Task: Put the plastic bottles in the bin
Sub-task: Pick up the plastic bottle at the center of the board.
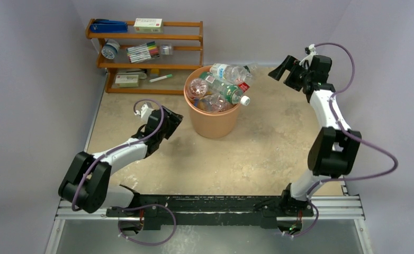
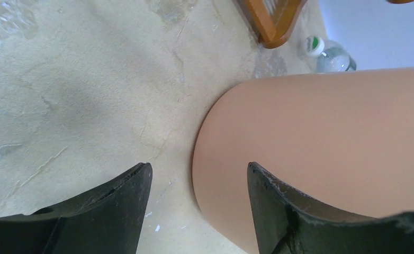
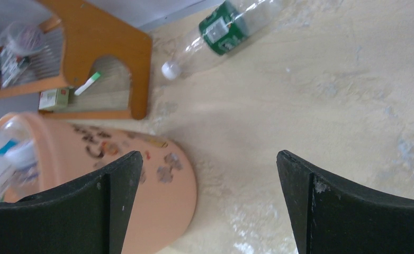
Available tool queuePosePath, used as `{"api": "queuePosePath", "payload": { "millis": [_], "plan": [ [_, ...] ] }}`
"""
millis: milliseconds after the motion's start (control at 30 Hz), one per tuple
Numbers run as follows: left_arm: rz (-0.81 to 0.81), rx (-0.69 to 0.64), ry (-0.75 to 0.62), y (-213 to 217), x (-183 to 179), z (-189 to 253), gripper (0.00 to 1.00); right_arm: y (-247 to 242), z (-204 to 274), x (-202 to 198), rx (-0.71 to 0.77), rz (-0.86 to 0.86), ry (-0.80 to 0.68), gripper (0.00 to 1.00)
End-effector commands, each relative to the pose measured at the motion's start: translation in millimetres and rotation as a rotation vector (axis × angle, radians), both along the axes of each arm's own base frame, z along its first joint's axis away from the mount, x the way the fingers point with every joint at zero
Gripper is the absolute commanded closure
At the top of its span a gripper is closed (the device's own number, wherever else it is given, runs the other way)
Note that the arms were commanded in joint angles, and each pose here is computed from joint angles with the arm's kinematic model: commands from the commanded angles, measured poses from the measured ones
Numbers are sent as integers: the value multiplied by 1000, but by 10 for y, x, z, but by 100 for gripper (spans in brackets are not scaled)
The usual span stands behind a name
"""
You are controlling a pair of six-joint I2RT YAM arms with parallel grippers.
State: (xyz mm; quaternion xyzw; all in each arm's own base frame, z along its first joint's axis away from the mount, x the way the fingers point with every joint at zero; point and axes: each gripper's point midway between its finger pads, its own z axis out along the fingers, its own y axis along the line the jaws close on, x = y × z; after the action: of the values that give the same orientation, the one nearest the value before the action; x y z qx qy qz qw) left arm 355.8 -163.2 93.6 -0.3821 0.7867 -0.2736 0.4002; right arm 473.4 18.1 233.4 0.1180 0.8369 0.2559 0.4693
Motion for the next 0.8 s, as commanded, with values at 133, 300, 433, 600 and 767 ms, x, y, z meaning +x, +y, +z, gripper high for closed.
{"api": "queuePosePath", "payload": {
  "millis": [133,300,433,600,767],
  "plan": [
    [13,83,-38,221,-130,244,34,-58,177,815,86,15,-139,0],
    [-2,93,-35,221,-168,251,34,97,-13,1120,161,58,-125,1],
    [-6,97,-35,225,-166,258,34,326,-206,1338,183,54,-84,0],
    [-16,102,-30,221,-174,257,34,658,-557,1541,192,32,18,0],
    [-23,109,-28,245,-198,255,34,639,-790,1613,187,-52,77,0]
  ]
}}
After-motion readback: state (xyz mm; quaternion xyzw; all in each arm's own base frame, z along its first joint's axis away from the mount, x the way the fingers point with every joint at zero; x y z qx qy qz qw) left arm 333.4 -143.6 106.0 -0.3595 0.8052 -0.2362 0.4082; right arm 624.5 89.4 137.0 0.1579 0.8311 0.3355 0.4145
